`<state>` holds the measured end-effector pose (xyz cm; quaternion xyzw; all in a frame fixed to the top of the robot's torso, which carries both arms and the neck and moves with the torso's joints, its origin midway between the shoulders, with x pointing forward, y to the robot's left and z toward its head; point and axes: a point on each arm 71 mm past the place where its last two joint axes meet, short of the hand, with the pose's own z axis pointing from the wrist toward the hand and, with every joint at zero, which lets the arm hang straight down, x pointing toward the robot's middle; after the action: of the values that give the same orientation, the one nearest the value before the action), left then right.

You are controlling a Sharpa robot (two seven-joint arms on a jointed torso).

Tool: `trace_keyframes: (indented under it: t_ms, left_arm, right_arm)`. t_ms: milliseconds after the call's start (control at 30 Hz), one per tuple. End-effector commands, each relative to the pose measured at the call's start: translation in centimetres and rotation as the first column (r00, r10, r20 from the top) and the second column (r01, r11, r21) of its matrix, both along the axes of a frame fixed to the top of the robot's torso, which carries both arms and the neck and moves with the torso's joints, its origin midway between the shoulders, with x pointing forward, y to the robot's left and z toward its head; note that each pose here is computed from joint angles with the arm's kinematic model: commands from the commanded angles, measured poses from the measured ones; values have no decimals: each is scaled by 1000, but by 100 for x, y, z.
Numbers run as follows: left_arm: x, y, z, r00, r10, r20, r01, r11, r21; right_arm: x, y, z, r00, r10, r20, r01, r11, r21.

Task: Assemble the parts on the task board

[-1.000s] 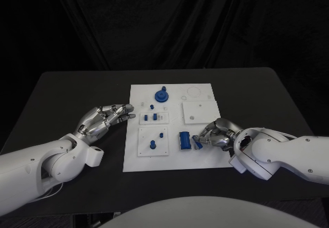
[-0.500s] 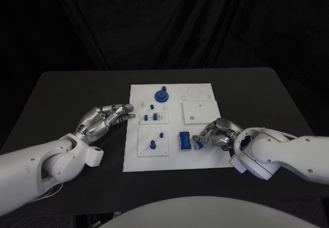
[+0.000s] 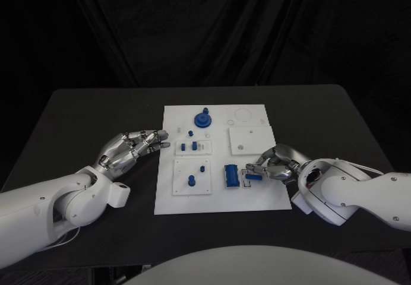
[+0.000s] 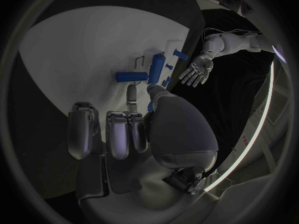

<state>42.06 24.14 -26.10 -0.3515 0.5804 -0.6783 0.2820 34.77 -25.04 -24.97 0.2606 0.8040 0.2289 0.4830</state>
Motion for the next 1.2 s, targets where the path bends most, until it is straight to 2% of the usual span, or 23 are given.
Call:
trace_keyframes:
  t_ms: [33, 133, 400, 500, 633, 800, 867, 900, 1000, 1200]
  left_arm:
    - [-11, 10, 81, 996, 8, 89, -1, 997, -80]
    - [-11, 11, 79, 996, 7, 88, 0, 997, -80]
    - [-7, 4, 76, 996, 5, 86, 2, 997, -79]
    - [-7, 5, 74, 996, 4, 84, 2, 997, -78]
    - [-6, 9, 73, 997, 4, 83, 2, 997, -76]
    - [-6, 11, 72, 997, 4, 82, 2, 997, -76]
    - [-6, 13, 72, 997, 4, 82, 2, 997, -76]
    - [-6, 16, 72, 997, 5, 82, 1, 997, -75]
    - [-5, 19, 71, 997, 6, 82, 0, 997, -75]
    - [-3, 14, 70, 997, 4, 81, 2, 997, -75]
  right_arm:
    - [1, -8, 85, 991, 50, 124, -43, 997, -58]
    - [-8, -28, 98, 988, 66, 137, -55, 995, -78]
    - [-13, -48, 83, 988, 98, 119, -85, 990, -111]
    - [-11, -59, 87, 985, 116, 129, -100, 988, -122]
    - [-13, -78, 123, 971, 158, 177, -132, 979, -153]
    - [-46, -104, 191, 942, 228, 247, -175, 960, -218]
    - [-58, -109, 206, 935, 245, 258, -185, 954, -236]
    - [-80, -117, 228, 923, 273, 272, -202, 943, -264]
    - [-105, -119, 245, 911, 305, 278, -222, 930, -292]
    - [-130, -100, 248, 900, 344, 268, -255, 914, -317]
